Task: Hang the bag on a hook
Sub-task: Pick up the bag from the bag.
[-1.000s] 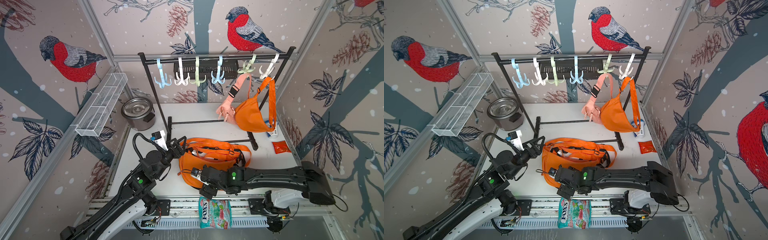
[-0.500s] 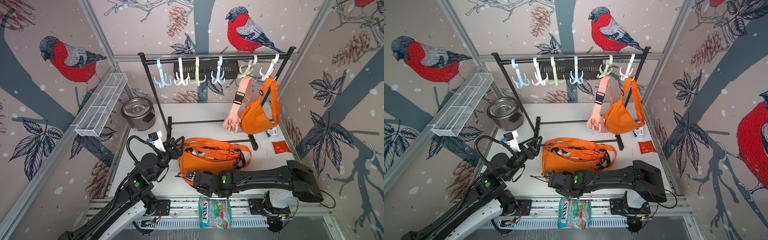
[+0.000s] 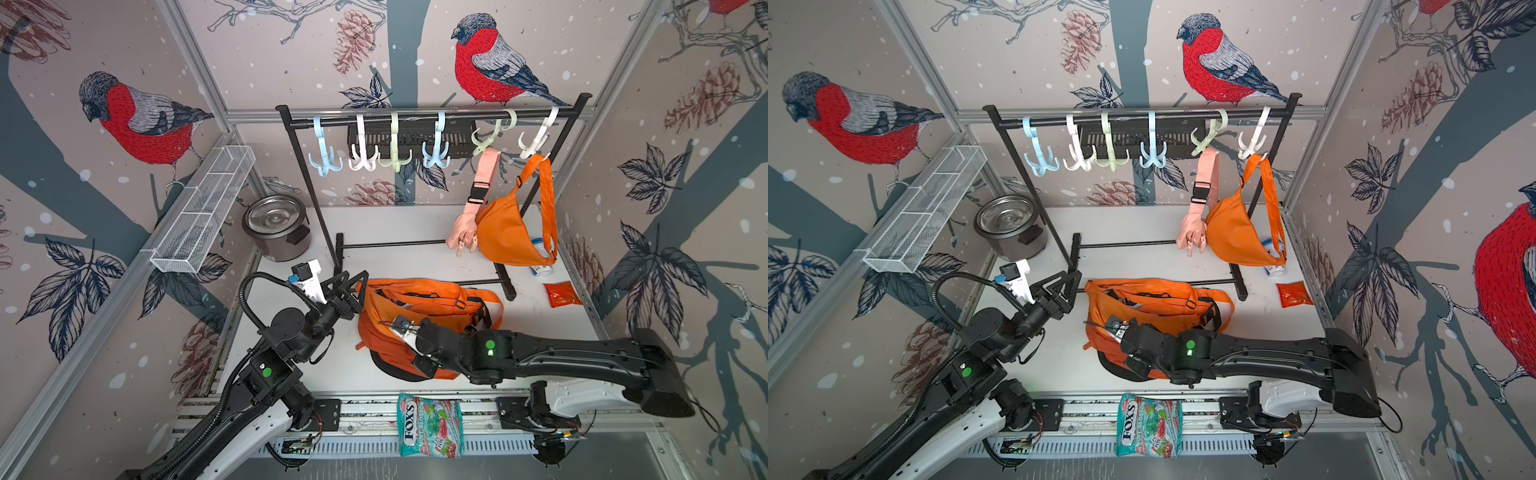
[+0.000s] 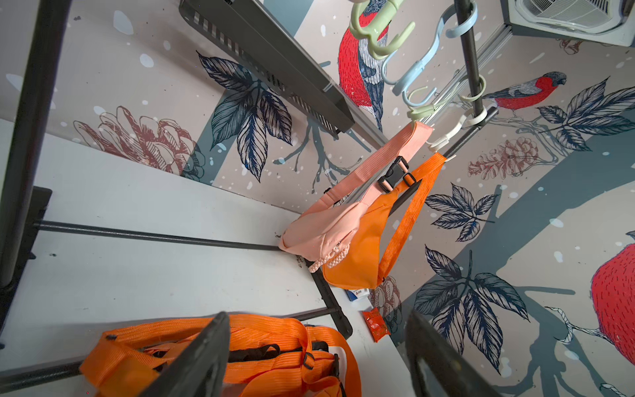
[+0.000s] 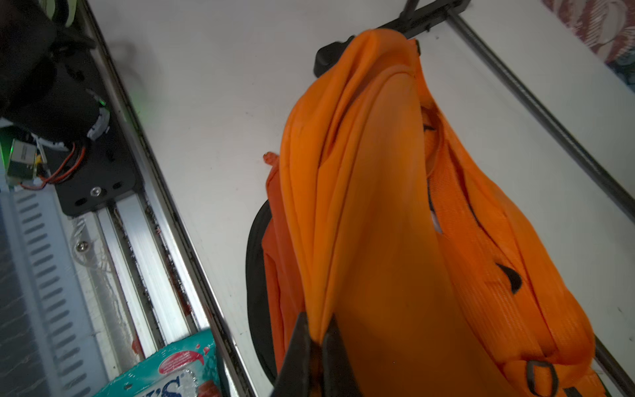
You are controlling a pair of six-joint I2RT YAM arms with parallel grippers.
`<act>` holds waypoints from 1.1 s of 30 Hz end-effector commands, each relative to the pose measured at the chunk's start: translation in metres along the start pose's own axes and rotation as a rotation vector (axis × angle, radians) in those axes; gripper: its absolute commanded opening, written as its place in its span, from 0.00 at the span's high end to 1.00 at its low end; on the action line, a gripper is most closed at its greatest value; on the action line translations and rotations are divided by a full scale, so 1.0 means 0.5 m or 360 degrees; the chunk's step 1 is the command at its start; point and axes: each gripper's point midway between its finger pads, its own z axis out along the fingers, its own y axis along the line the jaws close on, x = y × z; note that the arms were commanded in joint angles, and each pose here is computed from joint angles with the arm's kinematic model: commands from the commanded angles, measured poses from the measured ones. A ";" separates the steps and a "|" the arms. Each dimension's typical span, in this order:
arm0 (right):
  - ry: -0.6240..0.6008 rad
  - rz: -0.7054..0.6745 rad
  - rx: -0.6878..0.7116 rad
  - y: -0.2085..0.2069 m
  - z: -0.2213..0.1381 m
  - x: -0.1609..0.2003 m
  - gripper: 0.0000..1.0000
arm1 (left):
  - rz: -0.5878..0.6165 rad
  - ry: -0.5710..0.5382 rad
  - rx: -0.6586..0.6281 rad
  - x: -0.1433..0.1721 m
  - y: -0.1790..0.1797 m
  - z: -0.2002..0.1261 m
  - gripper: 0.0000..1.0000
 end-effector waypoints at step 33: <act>-0.0779 0.0316 0.0397 -0.148 -0.182 -0.159 0.97 | 0.0019 0.0736 0.0592 0.217 -0.236 0.196 0.28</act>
